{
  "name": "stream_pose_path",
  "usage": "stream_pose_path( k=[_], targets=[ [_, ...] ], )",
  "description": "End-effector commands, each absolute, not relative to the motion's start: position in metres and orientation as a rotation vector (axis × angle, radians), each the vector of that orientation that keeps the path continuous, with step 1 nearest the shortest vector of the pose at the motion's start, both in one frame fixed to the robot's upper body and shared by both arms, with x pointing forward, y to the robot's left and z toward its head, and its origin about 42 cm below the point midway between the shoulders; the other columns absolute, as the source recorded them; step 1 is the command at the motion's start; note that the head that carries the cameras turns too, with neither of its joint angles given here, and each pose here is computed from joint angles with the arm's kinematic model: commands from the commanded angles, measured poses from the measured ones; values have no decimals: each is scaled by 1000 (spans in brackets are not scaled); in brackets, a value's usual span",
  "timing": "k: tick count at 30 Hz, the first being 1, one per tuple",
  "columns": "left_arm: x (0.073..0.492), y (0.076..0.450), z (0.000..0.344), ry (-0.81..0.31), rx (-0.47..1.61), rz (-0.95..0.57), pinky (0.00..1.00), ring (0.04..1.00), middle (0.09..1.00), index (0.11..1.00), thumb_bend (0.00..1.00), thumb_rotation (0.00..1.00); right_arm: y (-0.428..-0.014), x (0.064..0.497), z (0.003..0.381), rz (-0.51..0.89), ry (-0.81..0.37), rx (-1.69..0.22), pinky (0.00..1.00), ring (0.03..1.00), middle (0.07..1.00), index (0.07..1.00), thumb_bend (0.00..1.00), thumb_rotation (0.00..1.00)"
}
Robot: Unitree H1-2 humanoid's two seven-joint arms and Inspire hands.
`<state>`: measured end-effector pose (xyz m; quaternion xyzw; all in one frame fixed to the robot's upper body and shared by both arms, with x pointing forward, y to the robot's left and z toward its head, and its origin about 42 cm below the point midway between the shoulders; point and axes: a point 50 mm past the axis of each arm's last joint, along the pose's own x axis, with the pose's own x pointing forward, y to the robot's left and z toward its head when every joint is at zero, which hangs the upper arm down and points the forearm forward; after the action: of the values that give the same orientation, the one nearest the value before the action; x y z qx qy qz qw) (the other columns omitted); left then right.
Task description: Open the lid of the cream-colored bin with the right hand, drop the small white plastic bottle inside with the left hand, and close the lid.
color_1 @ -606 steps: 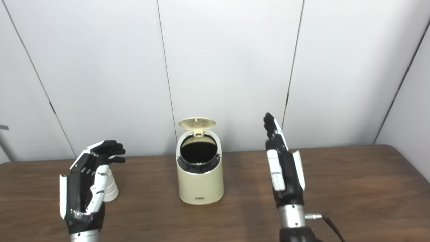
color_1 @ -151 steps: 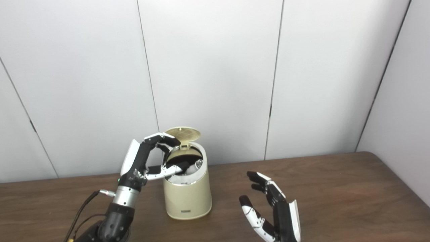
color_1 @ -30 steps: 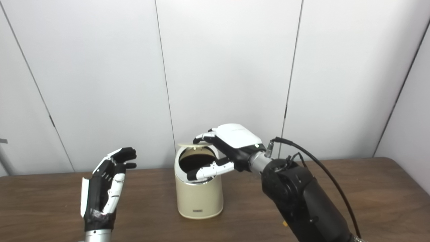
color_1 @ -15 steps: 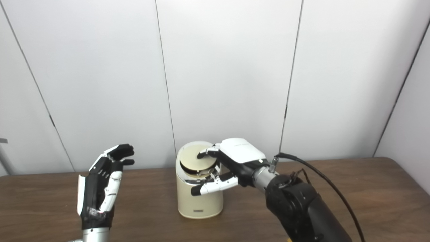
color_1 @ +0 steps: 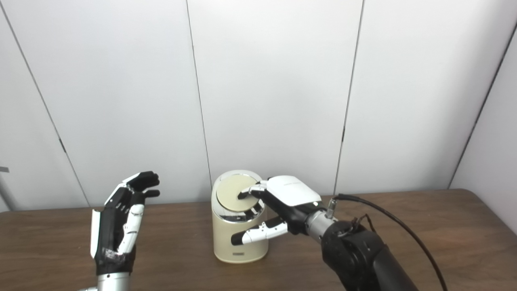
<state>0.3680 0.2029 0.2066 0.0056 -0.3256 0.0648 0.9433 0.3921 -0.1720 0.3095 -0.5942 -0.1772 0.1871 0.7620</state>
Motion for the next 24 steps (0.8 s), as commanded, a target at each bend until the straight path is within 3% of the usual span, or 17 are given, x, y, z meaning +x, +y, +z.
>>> stream_pose_path(
  k=[1, 8, 17, 20, 21, 24],
  targets=[
    [369, 201, 226, -732, 4, 123, 648, 726, 719, 703, 515, 677, -166, 388, 317, 407, -429, -1307, 982, 926, 854, 816, 921, 892],
    [369, 201, 227, -734, 5, 123, 649, 724, 717, 703, 520, 676, -155, 383, 309, 438, -431, -1385, 1000, 936, 860, 827, 912, 917],
    [371, 200, 228, -729, 5, 120, 640, 719, 715, 703, 525, 676, -128, 371, 262, 374, -500, -1911, 979, 897, 839, 803, 889, 919],
    [372, 201, 228, -734, 2, 121, 639, 717, 715, 703, 516, 671, -124, 368, 250, 388, -466, -2004, 994, 901, 832, 791, 900, 931],
    [372, 201, 228, -736, -2, 121, 639, 717, 716, 705, 517, 671, -122, 367, 248, 403, -431, -2026, 958, 877, 809, 765, 921, 902],
    [371, 202, 228, -741, -3, 121, 644, 720, 718, 706, 526, 670, -117, 365, 246, 443, -329, -2045, 985, 899, 833, 781, 927, 925]
  ],
)
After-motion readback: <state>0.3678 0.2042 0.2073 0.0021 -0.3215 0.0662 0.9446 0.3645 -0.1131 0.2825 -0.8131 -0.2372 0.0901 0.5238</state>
